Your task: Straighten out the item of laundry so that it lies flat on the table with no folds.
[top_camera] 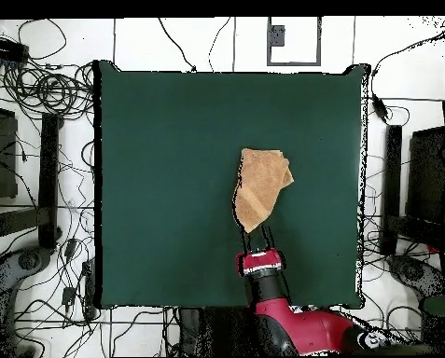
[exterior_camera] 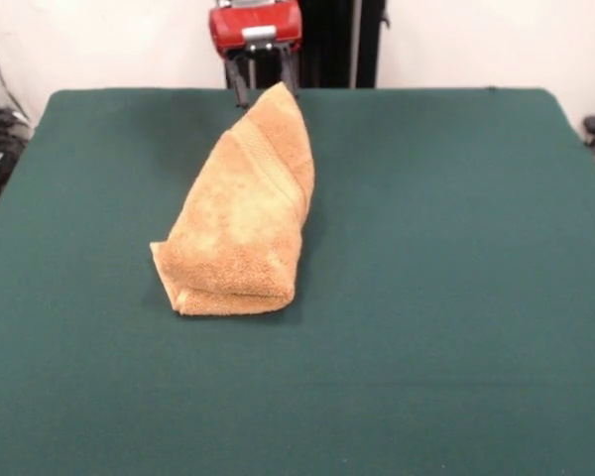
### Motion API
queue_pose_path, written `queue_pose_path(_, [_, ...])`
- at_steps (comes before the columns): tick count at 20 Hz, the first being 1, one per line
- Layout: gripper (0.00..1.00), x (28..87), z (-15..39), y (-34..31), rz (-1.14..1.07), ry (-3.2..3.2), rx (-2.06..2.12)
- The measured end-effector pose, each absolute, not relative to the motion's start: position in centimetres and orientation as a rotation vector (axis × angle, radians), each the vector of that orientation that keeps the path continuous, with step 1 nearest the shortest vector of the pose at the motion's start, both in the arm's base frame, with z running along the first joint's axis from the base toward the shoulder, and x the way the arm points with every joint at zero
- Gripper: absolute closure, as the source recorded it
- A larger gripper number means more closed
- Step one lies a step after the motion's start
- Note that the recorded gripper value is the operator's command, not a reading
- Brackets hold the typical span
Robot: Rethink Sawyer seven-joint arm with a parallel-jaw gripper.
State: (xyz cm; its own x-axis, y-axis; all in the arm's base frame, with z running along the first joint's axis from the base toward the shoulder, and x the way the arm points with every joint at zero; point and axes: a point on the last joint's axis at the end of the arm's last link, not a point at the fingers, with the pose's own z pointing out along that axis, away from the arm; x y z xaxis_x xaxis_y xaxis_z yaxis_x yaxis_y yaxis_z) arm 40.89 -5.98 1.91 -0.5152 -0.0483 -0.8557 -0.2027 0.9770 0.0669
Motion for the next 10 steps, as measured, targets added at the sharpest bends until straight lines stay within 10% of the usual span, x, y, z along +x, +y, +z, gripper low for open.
queue_pose_path(10, [0.00, 40.7, 1.4, -3.3, 0.243, 2.017, -0.126])
